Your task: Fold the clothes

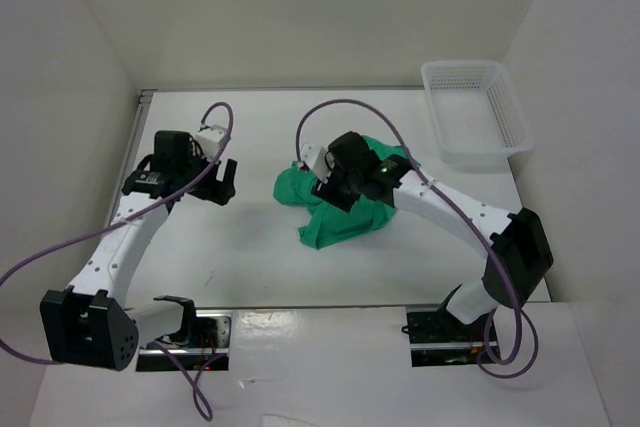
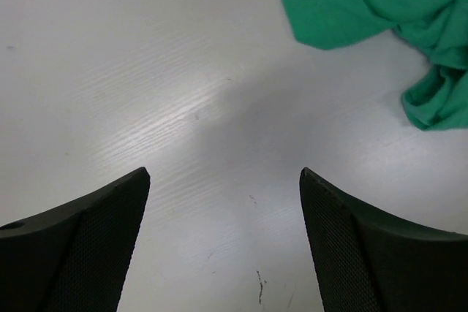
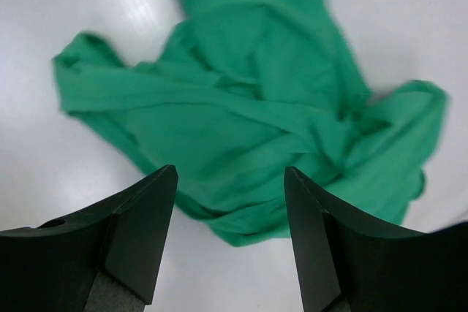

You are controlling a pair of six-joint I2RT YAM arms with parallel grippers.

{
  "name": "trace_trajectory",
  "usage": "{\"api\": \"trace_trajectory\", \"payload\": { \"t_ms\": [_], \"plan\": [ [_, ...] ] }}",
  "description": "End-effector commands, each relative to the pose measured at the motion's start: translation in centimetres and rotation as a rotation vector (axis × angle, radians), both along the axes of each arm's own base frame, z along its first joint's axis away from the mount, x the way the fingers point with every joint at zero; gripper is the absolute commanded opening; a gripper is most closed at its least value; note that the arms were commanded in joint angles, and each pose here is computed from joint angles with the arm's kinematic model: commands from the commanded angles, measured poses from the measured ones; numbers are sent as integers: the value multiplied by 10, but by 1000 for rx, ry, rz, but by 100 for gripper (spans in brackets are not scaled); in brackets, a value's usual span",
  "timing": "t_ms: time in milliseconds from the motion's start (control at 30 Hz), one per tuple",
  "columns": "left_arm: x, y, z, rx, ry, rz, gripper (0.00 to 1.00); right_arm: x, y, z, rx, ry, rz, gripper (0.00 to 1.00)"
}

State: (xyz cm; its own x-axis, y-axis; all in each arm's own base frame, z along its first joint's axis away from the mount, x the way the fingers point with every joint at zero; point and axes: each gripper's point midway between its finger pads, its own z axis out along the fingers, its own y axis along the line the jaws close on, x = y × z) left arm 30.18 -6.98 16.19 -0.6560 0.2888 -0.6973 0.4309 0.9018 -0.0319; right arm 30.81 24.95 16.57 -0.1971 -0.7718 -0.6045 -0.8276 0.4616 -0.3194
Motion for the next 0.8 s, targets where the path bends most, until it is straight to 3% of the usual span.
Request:
{"api": "trace_trajectory", "payload": {
  "t_ms": [0, 333, 767],
  "plan": [
    [12, 35, 33, -7, -138, 183, 91, -56, 9, -52, -145, 164, 211, 68],
    [5, 72, 41, 24, -186, 334, 100, -75, 38, -113, -284, 270, 316, 62],
    [6, 69, 46, 9, -203, 319, 100, -60, 71, -82, -180, 152, 304, 62]
  ]
}}
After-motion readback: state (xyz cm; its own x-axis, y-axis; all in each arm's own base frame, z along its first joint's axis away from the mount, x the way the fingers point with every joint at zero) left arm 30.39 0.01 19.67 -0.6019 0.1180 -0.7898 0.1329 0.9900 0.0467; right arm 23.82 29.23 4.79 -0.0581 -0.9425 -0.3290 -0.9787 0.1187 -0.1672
